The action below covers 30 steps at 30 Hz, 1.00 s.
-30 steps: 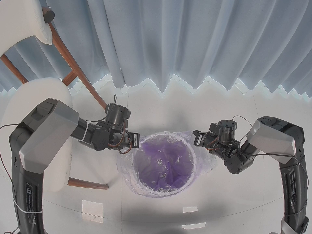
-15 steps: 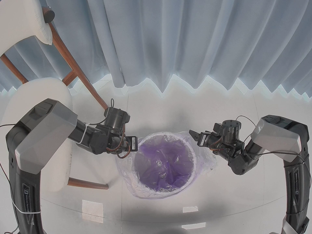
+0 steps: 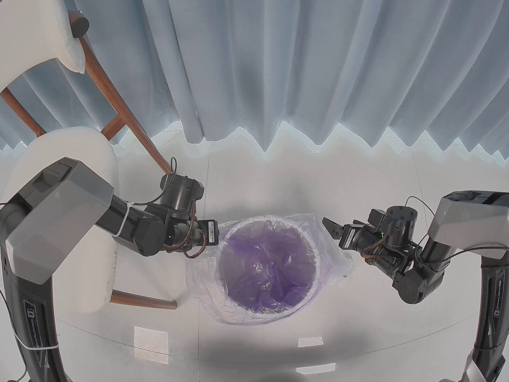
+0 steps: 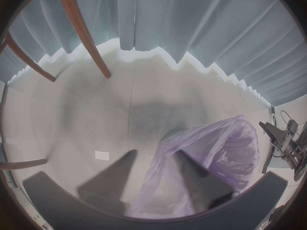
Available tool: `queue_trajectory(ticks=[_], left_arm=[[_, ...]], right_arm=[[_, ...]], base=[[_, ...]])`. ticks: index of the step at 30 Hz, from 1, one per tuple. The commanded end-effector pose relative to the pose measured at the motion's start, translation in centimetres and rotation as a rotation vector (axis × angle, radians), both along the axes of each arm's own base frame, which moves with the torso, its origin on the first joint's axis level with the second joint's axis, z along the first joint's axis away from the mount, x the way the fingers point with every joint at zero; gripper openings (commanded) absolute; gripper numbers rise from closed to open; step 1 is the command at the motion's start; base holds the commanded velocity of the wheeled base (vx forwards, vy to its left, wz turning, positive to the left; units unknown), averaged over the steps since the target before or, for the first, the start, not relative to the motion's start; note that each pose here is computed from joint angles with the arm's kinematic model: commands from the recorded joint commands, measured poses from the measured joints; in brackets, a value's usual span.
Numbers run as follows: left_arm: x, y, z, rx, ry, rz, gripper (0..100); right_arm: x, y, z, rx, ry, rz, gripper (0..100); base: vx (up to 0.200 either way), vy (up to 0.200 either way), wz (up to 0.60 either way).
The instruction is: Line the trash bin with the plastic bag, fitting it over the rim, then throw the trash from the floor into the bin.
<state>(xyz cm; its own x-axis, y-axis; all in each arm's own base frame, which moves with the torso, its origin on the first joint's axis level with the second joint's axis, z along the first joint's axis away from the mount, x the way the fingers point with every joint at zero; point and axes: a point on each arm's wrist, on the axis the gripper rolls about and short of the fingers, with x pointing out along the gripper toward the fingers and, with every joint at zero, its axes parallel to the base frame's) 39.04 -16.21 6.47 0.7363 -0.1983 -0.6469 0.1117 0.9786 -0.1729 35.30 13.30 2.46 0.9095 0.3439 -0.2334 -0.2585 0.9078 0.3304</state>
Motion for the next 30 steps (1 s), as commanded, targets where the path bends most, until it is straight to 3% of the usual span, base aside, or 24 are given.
queue_trajectory(ticks=[1, 12, 14, 18, 23, 25, 30], left_arm=[[-1.0, 0.5, 1.0, 0.004, -0.011, 0.01, 100], [-5.3, 3.0, 7.3, -0.025, -0.112, 0.049, 100], [-6.5, 3.2, 7.4, -0.021, -0.102, 0.041, 100], [-10.4, 2.7, 4.6, 0.016, 0.017, -0.007, 100], [-12.7, 2.5, 1.2, 0.036, 0.153, 0.002, 100], [-12.7, 2.4, -0.3, 0.047, 0.182, 0.004, 100], [-12.1, 2.4, -2.8, 0.068, 0.137, 0.044, 100]], right_arm=[[-0.9, -0.3, 0.3, -0.004, 0.007, -0.004, 100], [-2.3, -0.7, 0.3, -0.008, -0.007, -0.026, 100], [-2.8, -0.9, 0.1, -0.014, 0.007, -0.025, 100], [-3.5, -1.1, -0.1, -0.019, 0.018, -0.025, 100], [-4.3, -1.4, -0.4, -0.021, 0.014, -0.031, 100], [-4.6, -1.5, -0.5, -0.026, 0.024, -0.034, 100], [-4.9, -1.9, -0.3, -0.019, 0.007, -0.042, 100]], base=[[0.0, 0.0, 0.0], [0.0, 0.0, 0.0], [0.0, 0.0, 0.0], [0.0, 0.0, 0.0], [0.0, 0.0, 0.0], [0.0, 0.0, 0.0], [0.0, 0.0, 0.0]])
